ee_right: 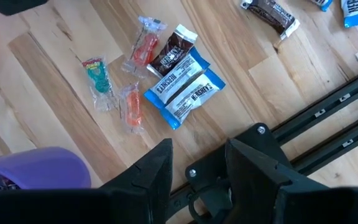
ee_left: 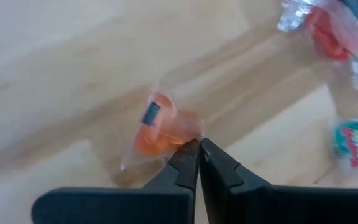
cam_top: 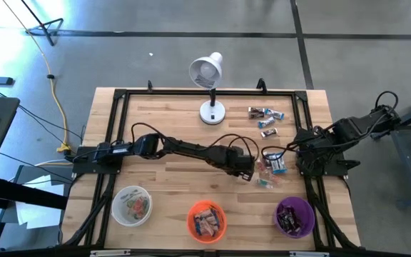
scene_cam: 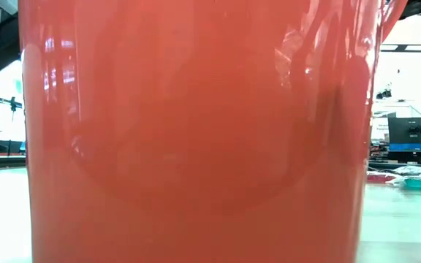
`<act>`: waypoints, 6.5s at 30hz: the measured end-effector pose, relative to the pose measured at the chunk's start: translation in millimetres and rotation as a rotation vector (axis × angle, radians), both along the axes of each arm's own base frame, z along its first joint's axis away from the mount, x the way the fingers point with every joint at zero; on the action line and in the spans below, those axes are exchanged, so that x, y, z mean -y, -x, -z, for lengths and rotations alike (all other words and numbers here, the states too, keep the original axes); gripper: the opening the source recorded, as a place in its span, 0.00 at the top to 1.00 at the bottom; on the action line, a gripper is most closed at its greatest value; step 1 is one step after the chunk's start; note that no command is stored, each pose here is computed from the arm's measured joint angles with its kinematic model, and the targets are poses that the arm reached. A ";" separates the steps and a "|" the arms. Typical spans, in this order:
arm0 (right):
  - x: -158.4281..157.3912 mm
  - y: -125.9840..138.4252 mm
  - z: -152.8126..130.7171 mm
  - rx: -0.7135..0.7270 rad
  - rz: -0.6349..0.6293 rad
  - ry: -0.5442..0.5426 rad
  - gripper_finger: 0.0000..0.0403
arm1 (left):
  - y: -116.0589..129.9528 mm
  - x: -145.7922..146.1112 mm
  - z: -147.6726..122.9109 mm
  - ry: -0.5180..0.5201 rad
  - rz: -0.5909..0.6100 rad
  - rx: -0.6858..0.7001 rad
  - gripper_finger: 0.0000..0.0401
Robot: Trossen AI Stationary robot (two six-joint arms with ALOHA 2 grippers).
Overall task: Organize candy in baskets
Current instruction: Put the orange gummy into the white bucket, then put the red gummy into the white bucket
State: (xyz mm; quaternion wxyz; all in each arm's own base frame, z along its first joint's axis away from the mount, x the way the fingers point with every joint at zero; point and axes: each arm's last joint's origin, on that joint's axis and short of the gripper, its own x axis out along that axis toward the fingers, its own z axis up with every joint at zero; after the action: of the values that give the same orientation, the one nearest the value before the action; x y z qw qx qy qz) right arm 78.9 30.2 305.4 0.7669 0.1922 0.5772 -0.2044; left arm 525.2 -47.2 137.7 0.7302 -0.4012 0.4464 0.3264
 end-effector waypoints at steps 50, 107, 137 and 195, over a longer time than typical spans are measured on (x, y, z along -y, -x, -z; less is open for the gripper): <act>-2.1 -13.0 -4.0 0.213 0.364 -0.064 0.64 | 187.7 134.9 -239.7 -0.108 0.258 -0.032 1.00; -21.5 -46.5 11.0 0.085 0.659 -0.198 0.64 | 382.0 177.5 -182.9 -0.113 0.115 -0.106 0.80; -27.3 -144.4 83.3 -0.157 0.353 -0.014 0.64 | 305.2 124.6 -197.9 -0.072 0.190 0.027 0.80; 14.1 -153.5 143.8 -0.108 0.251 -0.339 0.99 | 305.6 128.4 -197.5 0.019 0.104 0.028 0.80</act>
State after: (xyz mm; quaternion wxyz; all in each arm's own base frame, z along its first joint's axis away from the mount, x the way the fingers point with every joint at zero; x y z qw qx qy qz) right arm 232.4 16.1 161.6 0.6601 0.3774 0.6151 -0.2083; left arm 219.6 -175.7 335.3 0.7485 -0.3890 0.4596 0.2779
